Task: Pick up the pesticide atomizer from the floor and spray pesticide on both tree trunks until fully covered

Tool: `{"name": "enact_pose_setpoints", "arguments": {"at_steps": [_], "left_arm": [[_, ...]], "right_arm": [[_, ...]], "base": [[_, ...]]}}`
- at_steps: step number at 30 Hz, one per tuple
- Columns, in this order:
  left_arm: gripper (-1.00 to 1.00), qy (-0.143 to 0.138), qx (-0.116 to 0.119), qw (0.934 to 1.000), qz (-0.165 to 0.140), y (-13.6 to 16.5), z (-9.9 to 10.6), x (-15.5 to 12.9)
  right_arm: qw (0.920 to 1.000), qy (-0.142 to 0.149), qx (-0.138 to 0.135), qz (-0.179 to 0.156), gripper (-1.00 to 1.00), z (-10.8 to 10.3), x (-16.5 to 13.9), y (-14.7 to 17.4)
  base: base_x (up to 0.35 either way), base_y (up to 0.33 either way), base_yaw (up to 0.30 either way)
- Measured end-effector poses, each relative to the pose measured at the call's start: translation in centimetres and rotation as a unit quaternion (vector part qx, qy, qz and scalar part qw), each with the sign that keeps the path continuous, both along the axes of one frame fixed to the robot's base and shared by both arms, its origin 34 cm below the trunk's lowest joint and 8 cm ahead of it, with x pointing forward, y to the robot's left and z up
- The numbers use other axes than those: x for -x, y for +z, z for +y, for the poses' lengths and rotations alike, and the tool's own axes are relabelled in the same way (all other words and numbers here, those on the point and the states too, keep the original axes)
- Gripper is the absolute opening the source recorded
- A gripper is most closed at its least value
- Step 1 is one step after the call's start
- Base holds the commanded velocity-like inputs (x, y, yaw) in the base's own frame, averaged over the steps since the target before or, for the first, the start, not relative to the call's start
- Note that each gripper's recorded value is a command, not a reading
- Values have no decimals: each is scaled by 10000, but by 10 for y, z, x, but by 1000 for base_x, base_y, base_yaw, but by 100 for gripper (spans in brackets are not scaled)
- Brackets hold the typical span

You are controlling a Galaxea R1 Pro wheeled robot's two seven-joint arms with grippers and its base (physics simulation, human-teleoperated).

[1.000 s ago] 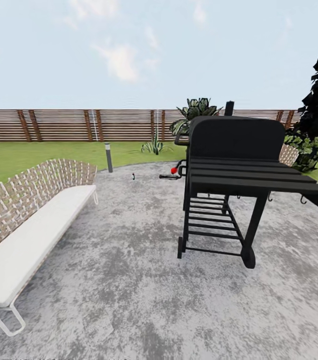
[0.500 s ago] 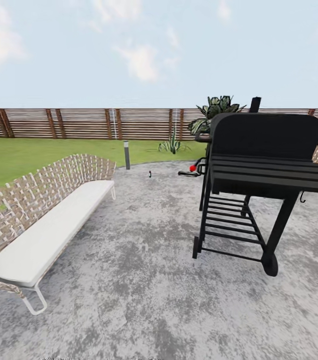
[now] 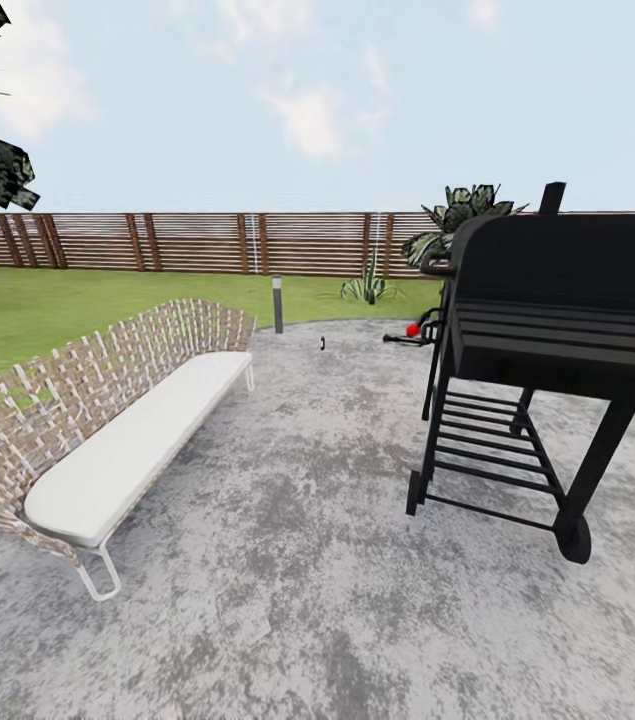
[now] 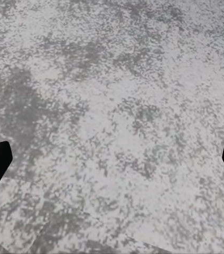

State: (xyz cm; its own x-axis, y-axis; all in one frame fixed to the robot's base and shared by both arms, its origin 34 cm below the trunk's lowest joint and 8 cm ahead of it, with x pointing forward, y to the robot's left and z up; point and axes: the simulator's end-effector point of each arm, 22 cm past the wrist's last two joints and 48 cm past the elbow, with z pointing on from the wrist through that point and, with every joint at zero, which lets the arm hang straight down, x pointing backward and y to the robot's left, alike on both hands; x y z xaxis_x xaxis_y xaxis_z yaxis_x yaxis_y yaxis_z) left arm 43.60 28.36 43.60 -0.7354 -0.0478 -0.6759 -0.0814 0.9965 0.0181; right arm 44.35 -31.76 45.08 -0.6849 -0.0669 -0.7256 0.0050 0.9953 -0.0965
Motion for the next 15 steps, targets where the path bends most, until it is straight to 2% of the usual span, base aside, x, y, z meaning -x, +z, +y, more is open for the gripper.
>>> {"name": "enact_pose_setpoints", "arguments": {"at_steps": [15], "left_arm": [[100, 0, 0, 10000, -4, -30, 0, 4]], "right_arm": [[10000, 15, 6, -1, 100, -1, 4, -30]], "base": [[0, 0, 0]]}}
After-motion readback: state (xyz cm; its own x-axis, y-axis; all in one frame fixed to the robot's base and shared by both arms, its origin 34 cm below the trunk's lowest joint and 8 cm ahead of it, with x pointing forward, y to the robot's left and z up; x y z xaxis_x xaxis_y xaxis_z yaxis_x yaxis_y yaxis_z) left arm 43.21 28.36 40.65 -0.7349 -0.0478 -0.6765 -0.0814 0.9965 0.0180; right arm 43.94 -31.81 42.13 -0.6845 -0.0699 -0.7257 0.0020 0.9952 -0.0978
